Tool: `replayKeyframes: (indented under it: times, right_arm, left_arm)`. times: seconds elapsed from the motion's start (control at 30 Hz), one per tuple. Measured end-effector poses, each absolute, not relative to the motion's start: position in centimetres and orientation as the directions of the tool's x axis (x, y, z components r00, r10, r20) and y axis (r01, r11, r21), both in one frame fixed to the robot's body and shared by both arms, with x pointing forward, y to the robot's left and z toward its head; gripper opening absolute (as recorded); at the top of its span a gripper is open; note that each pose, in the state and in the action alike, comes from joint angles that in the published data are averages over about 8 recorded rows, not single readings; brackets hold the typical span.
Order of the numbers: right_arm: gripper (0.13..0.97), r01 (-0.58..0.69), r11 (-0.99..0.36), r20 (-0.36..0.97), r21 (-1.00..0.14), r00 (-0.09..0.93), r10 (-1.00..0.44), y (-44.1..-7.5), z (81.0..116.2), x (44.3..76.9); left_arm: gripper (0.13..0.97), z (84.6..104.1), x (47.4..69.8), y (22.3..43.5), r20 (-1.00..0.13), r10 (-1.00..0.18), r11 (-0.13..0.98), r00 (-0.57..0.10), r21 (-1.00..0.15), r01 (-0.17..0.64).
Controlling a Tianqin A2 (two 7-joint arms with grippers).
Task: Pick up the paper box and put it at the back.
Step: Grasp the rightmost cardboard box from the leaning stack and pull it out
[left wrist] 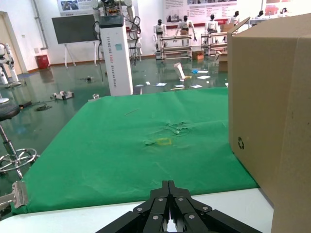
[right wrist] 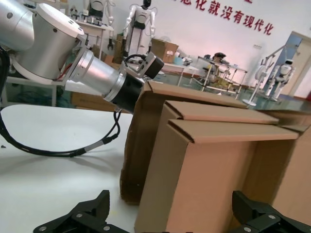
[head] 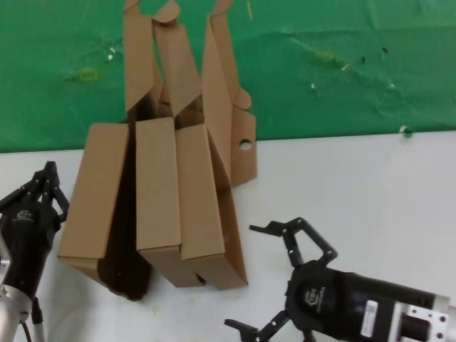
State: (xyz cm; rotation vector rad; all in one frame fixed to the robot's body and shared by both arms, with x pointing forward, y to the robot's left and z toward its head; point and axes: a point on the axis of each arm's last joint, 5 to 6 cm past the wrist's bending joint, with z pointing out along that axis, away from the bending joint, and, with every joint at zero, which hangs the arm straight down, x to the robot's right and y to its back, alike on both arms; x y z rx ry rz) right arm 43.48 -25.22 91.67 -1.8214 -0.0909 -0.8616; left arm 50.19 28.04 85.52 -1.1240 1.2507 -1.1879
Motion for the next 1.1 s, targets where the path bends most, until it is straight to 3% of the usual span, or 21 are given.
replayKeyframes:
  times: [0.23, 0.37, 0.67, 0.93, 1.1]
  right_arm:
    - [0.844, 0.423, -0.413, 0.558, -0.807, 0.775, -0.298, -24.0, 90.9, 44.7]
    - [0.844, 0.405, -0.414, 0.54, -0.815, 0.79, -0.289, -24.0, 90.5, 44.8]
    - [0.675, 0.362, -0.42, 0.503, -0.832, 0.811, -0.297, -24.3, 89.3, 45.0]
    - [0.451, 0.343, -0.425, 0.489, -0.838, 0.818, -0.303, -24.0, 88.5, 45.3]
    - [0.429, 0.338, -0.43, 0.488, -0.837, 0.817, -0.307, -23.9, 88.5, 45.4]
  left_arm:
    - [0.155, 85.5, 50.2, 28.0, -0.074, -0.997, 0.073, -0.031, -0.997, 0.022]
    - [0.147, 85.5, 50.2, 28.0, -0.074, -0.997, 0.073, -0.031, -0.997, 0.022]
    - [0.143, 85.5, 50.2, 28.0, -0.074, -0.997, 0.073, -0.031, -0.997, 0.022]
    - [0.143, 85.5, 50.2, 28.0, -0.074, -0.997, 0.073, -0.031, -0.997, 0.022]
    - [0.143, 85.5, 50.2, 28.0, -0.074, -0.997, 0.073, -0.031, -0.997, 0.022]
